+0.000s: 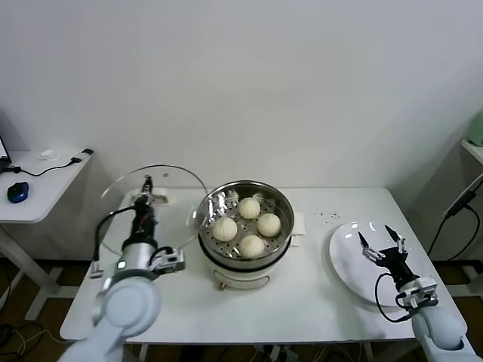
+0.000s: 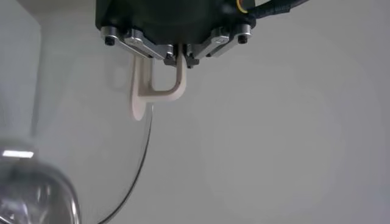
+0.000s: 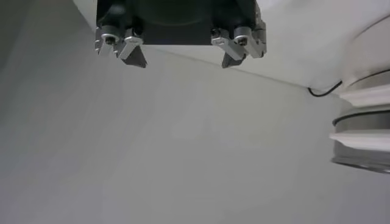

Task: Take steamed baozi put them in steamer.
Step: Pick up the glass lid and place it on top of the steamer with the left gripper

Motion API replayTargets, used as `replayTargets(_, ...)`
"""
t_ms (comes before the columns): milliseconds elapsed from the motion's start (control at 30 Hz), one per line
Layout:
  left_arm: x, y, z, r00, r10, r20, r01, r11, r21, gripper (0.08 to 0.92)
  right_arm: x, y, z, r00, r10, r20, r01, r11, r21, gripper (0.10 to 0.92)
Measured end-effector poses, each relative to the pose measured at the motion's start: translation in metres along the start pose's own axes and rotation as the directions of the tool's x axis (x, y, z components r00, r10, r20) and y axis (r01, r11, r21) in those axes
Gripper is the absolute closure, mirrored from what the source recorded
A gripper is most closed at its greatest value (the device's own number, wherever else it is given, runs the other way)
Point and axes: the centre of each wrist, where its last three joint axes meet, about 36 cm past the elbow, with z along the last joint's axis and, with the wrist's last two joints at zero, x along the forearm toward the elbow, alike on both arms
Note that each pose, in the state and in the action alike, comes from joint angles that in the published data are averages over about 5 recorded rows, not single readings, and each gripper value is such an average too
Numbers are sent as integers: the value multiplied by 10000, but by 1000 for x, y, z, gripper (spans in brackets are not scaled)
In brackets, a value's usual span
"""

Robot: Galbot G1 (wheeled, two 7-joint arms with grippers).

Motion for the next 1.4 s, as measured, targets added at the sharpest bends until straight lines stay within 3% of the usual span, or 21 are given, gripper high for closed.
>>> replayTargets(367, -5, -9, -107, 9966, 274, 777, -326, 9972, 677, 848, 5, -7, 6, 9998, 181, -77, -180, 9998, 77, 200)
replayTargets(667, 3, -23, -168, 9888, 683, 1329, -798, 9934, 828, 848, 9, -13, 8, 9995, 271, -156, -269, 9996, 132, 200)
replayTargets(1400, -8, -51, -208, 9831, 1183, 1397, -1275, 9901, 589, 848, 11, -12, 12, 9994, 255, -217, -251, 9995, 186, 200)
